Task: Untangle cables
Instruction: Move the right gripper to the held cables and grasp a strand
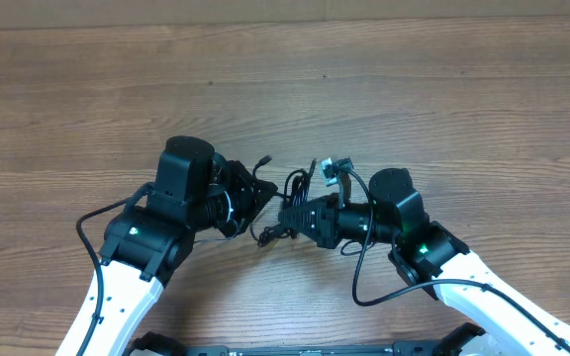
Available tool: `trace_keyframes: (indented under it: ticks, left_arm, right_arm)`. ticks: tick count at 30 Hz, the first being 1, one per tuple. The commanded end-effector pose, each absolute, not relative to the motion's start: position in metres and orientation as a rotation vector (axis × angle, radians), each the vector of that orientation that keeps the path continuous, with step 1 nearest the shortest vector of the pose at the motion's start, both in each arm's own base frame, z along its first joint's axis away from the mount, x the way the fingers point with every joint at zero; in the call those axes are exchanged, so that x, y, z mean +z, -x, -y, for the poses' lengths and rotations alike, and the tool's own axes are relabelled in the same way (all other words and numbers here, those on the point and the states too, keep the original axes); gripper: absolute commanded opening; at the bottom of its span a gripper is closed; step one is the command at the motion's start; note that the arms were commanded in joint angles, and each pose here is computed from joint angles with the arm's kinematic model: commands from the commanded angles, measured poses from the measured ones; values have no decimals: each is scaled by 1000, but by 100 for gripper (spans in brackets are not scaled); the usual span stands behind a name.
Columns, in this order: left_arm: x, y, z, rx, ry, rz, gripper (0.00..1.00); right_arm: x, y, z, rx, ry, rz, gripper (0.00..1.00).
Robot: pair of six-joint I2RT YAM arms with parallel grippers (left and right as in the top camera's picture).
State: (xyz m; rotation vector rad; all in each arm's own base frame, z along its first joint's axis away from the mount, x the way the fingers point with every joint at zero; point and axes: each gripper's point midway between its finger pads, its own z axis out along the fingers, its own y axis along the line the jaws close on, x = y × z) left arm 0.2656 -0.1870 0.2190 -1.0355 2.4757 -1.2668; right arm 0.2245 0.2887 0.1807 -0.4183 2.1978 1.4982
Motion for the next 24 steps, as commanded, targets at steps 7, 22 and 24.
trace_keyframes:
  ticks: [7,22,24]
  left_arm:
    - [226,-278,177,-1160,903,-2428,100]
    - [207,-266,165,-1001,762,-2524,100]
    - [203,-263,162,-973,779,-2542,100]
  right_arm:
    - [187,-215,-293,1531,526,-2168,4]
    - [225,-196,-268,1685,947,-1798,4]
    - [225,-207,-259,1657,908,-1801,4]
